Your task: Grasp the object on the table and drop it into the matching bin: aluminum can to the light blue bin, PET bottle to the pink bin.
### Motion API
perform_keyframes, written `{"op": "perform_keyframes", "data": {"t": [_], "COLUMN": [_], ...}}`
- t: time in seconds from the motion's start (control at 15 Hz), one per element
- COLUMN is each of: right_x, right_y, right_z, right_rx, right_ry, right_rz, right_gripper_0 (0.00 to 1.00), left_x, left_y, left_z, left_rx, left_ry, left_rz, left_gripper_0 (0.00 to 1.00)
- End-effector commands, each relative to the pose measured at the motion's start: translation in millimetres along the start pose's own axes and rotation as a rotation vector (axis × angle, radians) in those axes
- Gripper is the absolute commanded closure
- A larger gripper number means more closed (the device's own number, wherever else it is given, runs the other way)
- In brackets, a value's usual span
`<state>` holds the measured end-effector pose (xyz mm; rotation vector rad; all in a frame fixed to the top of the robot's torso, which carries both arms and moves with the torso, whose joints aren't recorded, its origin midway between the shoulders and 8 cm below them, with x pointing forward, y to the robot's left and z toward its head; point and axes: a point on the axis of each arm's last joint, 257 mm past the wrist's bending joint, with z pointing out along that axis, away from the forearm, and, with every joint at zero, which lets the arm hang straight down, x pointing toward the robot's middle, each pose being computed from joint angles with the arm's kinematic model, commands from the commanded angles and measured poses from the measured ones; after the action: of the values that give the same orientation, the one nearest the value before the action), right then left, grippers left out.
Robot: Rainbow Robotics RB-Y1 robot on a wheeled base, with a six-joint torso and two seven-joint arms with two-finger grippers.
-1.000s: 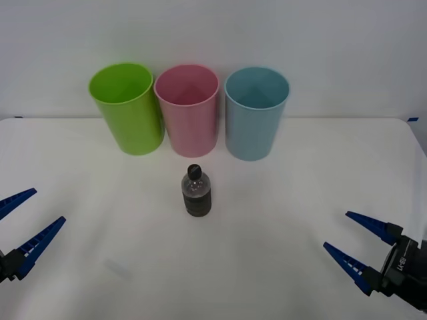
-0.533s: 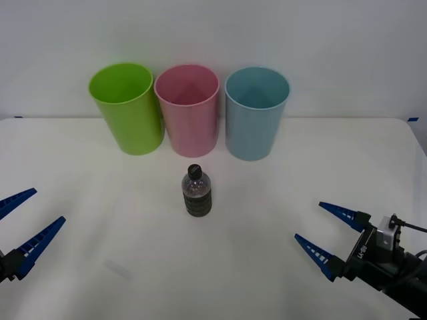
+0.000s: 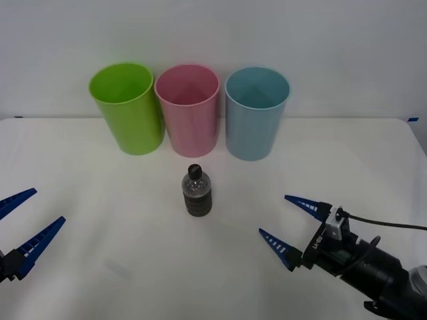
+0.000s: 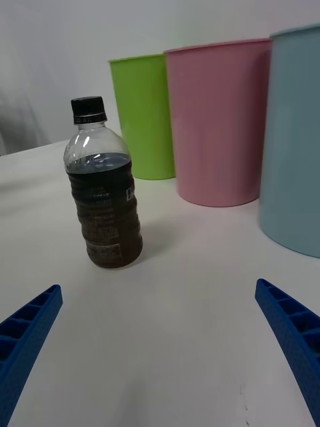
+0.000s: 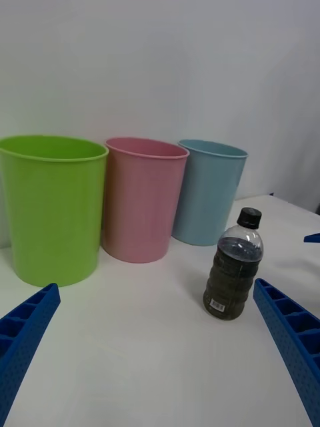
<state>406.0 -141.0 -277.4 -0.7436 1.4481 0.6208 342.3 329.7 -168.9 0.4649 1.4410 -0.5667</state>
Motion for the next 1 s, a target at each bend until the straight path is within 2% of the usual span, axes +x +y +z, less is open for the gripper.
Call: {"op": "perform_keyframes", "data": {"t": [0.07,0.4,0.8,1.0], "right_x": [0,-6,-5,1], "right_y": [12.7,26.3,40.3,44.4], "right_z": [27,65,102,120], "right_rx": [-0.02,-0.022,-0.02,-0.037], "right_ry": [0.006,0.0,0.032,0.038], "right_rz": [-0.006,-0.02,-0.036,-0.022], "right_gripper_0": [0.0,0.0,0.0,0.0], "left_x": [0,0,0,0], "left_y": [0.0,0.0,0.0,0.0], "left_z": [0,0,0,0], "left_rx": [0.0,0.0,0.0,0.0], "left_ry": [0.0,0.0,0.0,0.0], "left_rz": [0.0,0.0,0.0,0.0], "left_gripper_0": [0.0,0.0,0.0,0.0]}}
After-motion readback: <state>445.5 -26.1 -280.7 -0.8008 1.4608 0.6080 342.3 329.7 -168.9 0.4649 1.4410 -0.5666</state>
